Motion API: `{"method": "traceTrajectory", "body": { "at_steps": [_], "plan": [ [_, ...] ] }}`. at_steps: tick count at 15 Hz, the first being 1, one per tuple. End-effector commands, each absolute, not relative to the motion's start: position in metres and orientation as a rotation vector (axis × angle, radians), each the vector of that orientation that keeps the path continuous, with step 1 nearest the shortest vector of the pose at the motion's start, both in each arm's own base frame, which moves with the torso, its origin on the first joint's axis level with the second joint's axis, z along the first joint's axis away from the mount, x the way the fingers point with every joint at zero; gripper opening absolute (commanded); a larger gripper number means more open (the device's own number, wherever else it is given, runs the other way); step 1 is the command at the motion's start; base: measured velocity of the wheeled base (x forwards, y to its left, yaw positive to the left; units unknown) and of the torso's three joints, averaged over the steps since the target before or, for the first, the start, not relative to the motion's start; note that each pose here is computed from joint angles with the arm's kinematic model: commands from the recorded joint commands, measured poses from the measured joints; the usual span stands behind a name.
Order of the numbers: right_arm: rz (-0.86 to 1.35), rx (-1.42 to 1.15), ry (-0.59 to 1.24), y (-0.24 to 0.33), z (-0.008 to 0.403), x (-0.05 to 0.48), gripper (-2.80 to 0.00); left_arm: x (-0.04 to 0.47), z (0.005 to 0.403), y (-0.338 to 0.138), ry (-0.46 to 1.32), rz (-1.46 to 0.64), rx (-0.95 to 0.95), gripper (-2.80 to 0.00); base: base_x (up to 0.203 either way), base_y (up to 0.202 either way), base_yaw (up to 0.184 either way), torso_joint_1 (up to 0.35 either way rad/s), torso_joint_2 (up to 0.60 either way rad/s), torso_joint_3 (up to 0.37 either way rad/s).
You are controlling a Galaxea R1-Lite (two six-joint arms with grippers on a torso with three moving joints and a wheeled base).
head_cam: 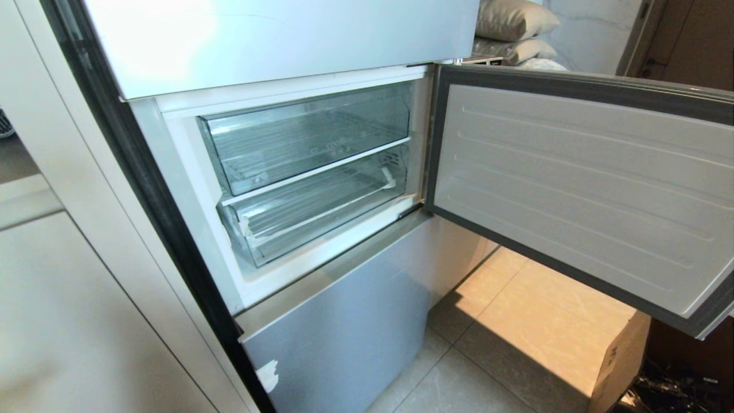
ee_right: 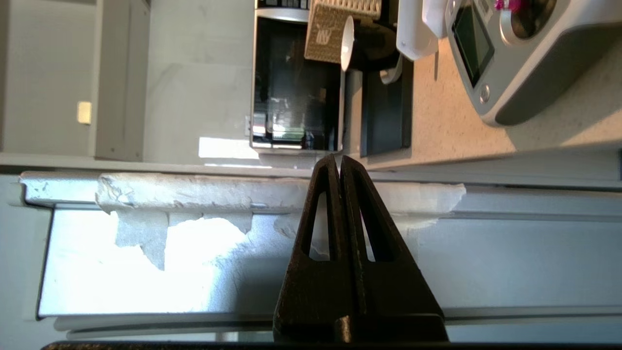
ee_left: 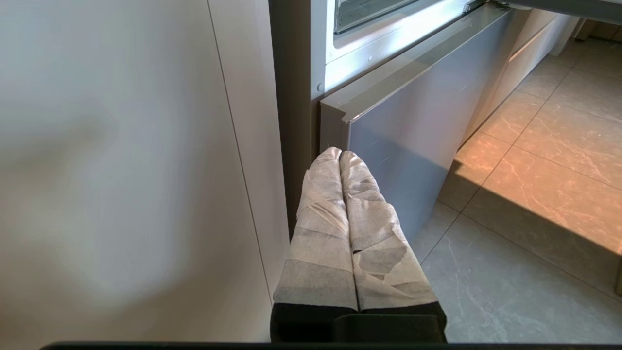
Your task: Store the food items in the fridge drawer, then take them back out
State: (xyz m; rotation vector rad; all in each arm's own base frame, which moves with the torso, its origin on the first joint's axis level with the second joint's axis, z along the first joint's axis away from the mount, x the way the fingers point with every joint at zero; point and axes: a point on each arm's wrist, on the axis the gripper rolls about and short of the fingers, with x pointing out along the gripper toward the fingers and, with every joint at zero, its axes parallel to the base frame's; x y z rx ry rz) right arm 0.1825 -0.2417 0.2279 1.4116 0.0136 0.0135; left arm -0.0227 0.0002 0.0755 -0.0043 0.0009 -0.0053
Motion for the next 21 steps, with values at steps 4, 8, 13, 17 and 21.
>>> {"method": "traceTrajectory", "body": {
  "at_steps": [4, 8, 13, 17, 21],
  "plan": [
    [0.133, 1.368, 0.076, -0.178, 0.243, 0.156, -2.8, -0.023, 0.076, 0.0, 0.002, -0.005, -0.005, -2.8, 0.0, 0.0, 0.0, 0.0, 0.0, 0.0],
    [0.224, 1.171, -0.081, -0.133, 0.306, 0.123, -2.8, -0.023, 0.076, 0.0, 0.002, -0.005, -0.005, -2.8, 0.0, 0.0, 0.0, 0.0, 0.0, 0.0],
    [0.179, 1.07, -0.347, -0.118, 0.33, 0.118, -2.8, -0.023, 0.076, 0.0, 0.002, -0.005, -0.005, -2.8, 0.0, 0.0, 0.0, 0.0, 0.0, 0.0],
    [-0.06, 0.899, -0.396, -0.067, 0.302, 0.168, -2.8, -0.023, 0.076, 0.0, 0.002, -0.005, -0.005, -2.8, 0.0, 0.0, 0.0, 0.0, 0.0, 0.0],
    [0.066, 0.772, -0.16, 0.031, 0.268, 0.188, -2.8, -0.023, 0.076, 0.0, 0.002, -0.006, -0.005, -2.8, 0.0, 0.0, 0.0, 0.0, 0.0, 0.0]
  ]
}}
